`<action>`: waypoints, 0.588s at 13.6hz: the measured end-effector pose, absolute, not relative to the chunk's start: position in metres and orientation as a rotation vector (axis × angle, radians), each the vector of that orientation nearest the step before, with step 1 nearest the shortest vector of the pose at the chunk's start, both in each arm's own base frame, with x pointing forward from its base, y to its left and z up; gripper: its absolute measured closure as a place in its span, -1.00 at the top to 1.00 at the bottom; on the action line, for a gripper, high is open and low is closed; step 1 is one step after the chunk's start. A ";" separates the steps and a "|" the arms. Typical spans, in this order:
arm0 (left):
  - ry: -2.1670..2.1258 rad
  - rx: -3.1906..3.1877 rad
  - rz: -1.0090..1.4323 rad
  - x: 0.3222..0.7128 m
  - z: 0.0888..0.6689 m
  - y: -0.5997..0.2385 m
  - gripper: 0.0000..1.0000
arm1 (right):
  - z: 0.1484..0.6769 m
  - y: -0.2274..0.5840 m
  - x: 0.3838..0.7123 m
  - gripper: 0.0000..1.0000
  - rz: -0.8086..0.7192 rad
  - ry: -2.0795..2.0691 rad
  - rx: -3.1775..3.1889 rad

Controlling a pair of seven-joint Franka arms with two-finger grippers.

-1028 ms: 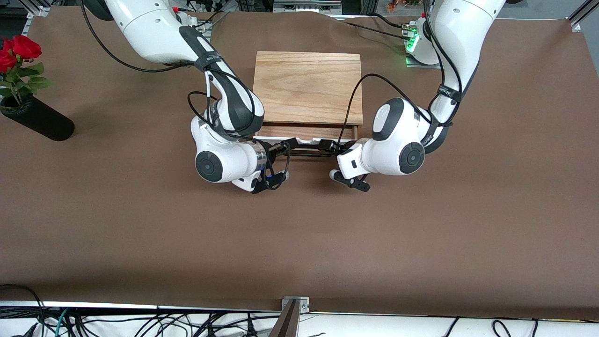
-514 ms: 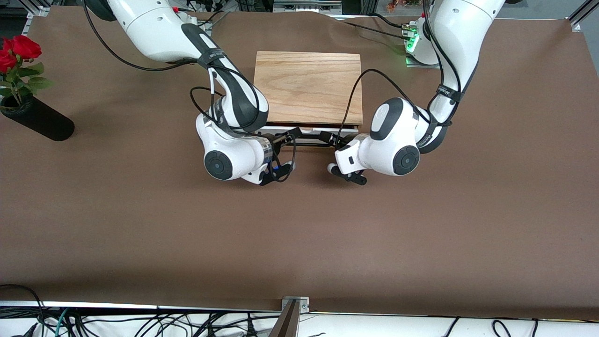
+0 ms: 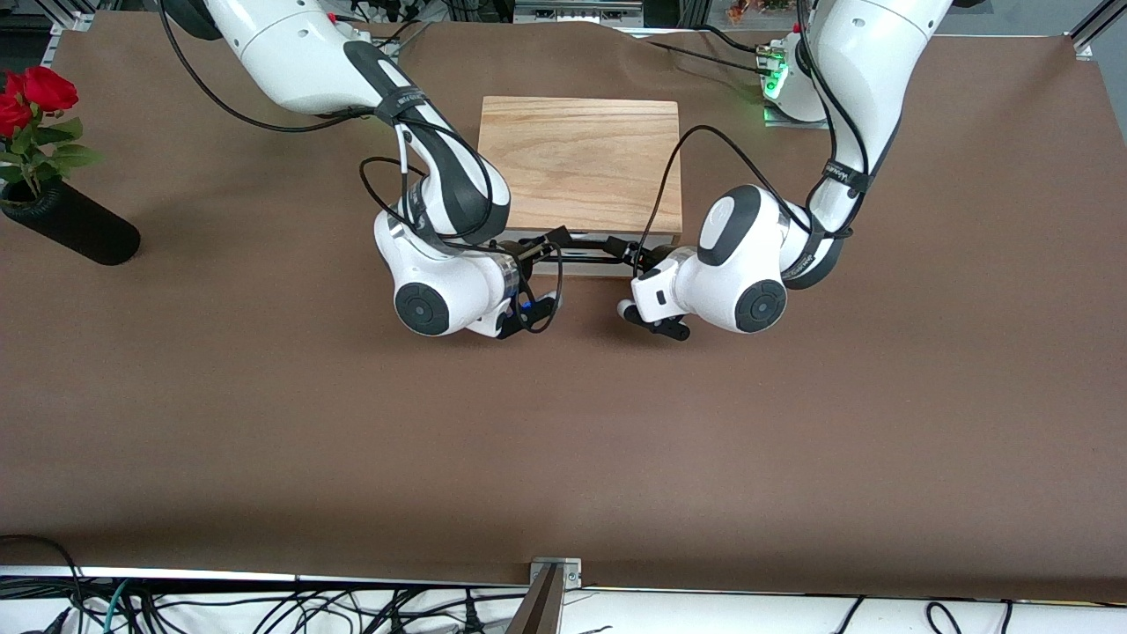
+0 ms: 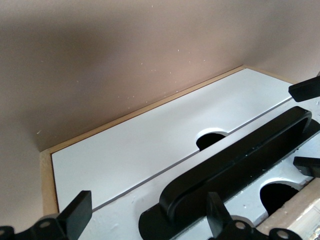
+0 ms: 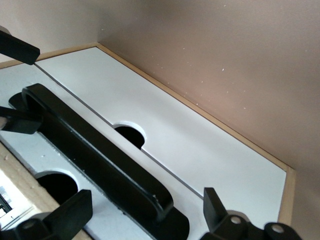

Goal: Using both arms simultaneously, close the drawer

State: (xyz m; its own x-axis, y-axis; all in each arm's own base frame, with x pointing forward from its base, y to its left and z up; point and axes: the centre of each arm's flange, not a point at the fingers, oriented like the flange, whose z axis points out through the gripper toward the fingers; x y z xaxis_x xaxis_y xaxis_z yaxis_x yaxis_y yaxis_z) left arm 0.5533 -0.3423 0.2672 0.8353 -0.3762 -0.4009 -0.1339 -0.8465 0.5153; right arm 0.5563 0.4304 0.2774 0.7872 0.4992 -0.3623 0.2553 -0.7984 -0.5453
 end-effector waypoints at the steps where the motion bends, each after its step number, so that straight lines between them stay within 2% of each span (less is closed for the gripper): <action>1: -0.375 2.537 -0.689 0.554 0.267 -0.342 1.00 | 0.277 0.431 0.556 1.00 0.691 -0.565 -2.499; 6: -0.357 2.547 -0.655 0.565 0.275 -0.331 1.00 | 0.278 0.431 0.558 1.00 0.677 -0.563 -2.500; 8: -0.366 2.567 -0.599 0.578 0.296 -0.320 1.00 | 0.284 0.432 0.566 1.00 0.612 -0.550 -2.505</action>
State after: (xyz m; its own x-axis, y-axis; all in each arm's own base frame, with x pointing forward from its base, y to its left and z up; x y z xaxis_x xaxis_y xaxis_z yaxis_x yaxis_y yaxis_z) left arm 0.5780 -0.3204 0.2961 0.8687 -0.3544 -0.3460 -0.1466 -0.8512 0.5039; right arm 0.5659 0.4319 0.2837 0.8175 0.4839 -0.3123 0.2593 -0.7935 -0.5505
